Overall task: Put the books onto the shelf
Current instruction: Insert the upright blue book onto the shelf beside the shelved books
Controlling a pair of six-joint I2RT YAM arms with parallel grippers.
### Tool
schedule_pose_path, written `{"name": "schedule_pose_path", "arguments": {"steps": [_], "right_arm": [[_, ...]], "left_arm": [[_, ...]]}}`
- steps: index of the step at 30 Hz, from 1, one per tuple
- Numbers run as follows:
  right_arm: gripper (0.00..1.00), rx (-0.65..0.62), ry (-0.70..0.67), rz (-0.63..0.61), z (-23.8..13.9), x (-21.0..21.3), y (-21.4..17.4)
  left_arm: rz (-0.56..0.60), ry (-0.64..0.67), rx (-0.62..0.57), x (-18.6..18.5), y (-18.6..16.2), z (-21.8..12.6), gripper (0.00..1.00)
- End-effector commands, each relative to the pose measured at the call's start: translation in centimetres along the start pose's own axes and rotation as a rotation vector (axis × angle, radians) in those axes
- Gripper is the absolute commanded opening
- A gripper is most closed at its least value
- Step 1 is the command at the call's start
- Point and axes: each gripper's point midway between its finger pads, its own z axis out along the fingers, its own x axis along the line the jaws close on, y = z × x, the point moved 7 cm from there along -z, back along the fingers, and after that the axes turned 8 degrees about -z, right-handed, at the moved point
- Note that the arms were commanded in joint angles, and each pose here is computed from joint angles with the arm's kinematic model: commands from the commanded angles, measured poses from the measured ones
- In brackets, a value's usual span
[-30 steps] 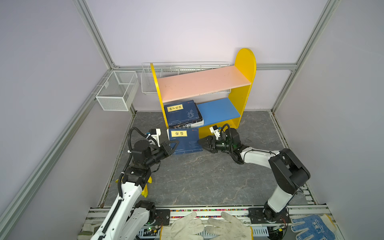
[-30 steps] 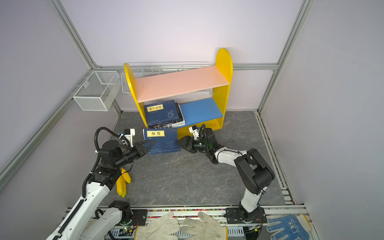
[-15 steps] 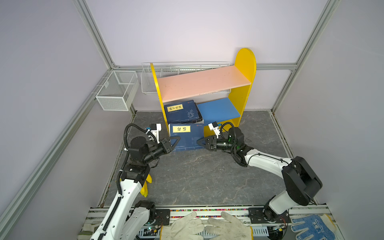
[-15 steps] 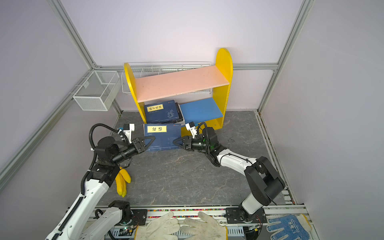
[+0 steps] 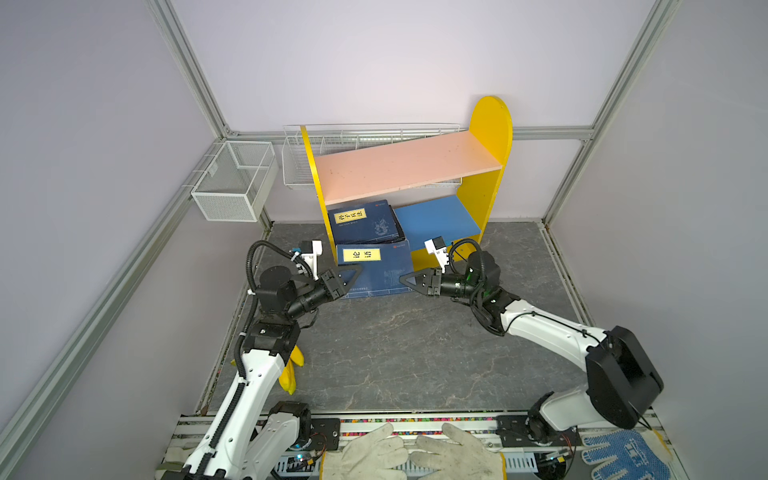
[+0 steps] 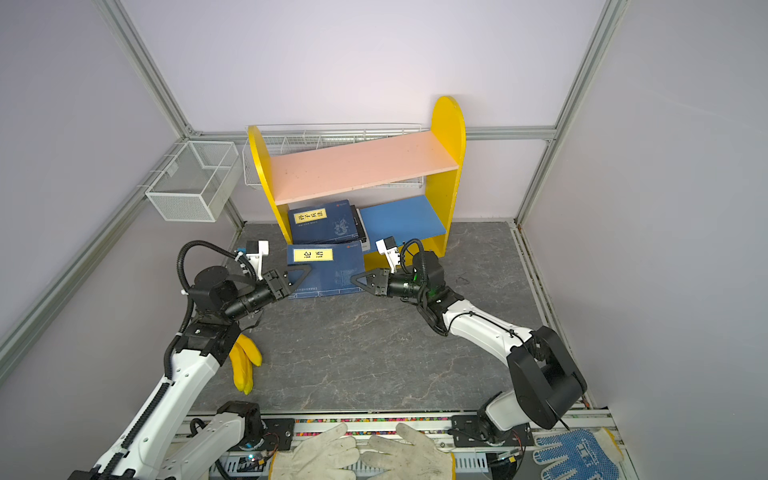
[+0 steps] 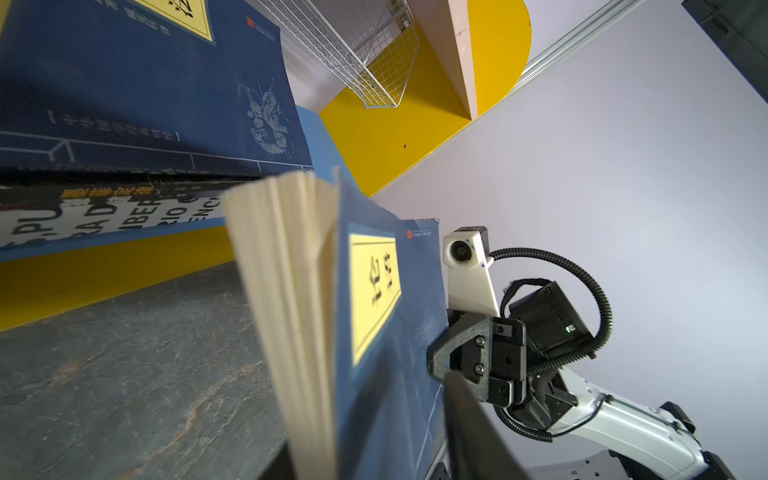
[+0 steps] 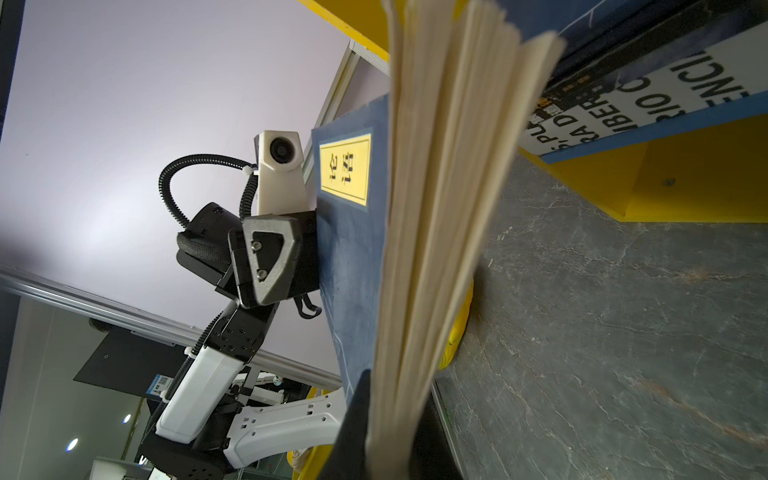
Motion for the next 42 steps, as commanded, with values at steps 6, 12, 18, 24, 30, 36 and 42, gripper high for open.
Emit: {"name": "schedule_pose_path", "arguments": {"steps": [6,12,18,24,30,36,42], "right_arm": [[0.08,-0.010,0.024,-0.059,-0.5,1.6,2.9],[0.08,-0.004,0.034,-0.063,0.0,1.4,3.6],[0.08,0.009,0.034,-0.062,0.5,0.9,3.8],[0.17,0.015,0.034,-0.048,1.1,0.3,4.1],[0.48,-0.028,0.007,-0.011,0.4,-0.6,4.3],[0.39,-0.039,-0.008,-0.019,0.0,-0.2,4.2],[0.31,-0.055,-0.049,-0.019,-0.4,-0.5,4.2]], "left_arm": [[-0.023,-0.090,-0.023,0.2,-0.7,-0.2,0.82],[-0.056,-0.117,-0.031,0.5,-1.6,-0.7,0.67],[-0.072,-0.108,-0.052,0.6,-1.3,-0.7,0.33],[-0.081,-0.150,-0.081,0.3,-0.4,-0.1,0.02],[-0.039,-0.165,-0.110,-0.8,0.9,0.2,0.00],[-0.025,-0.177,-0.115,-1.4,2.0,0.8,0.00],[-0.021,-0.183,-0.126,-1.6,2.5,1.0,0.00]]}}
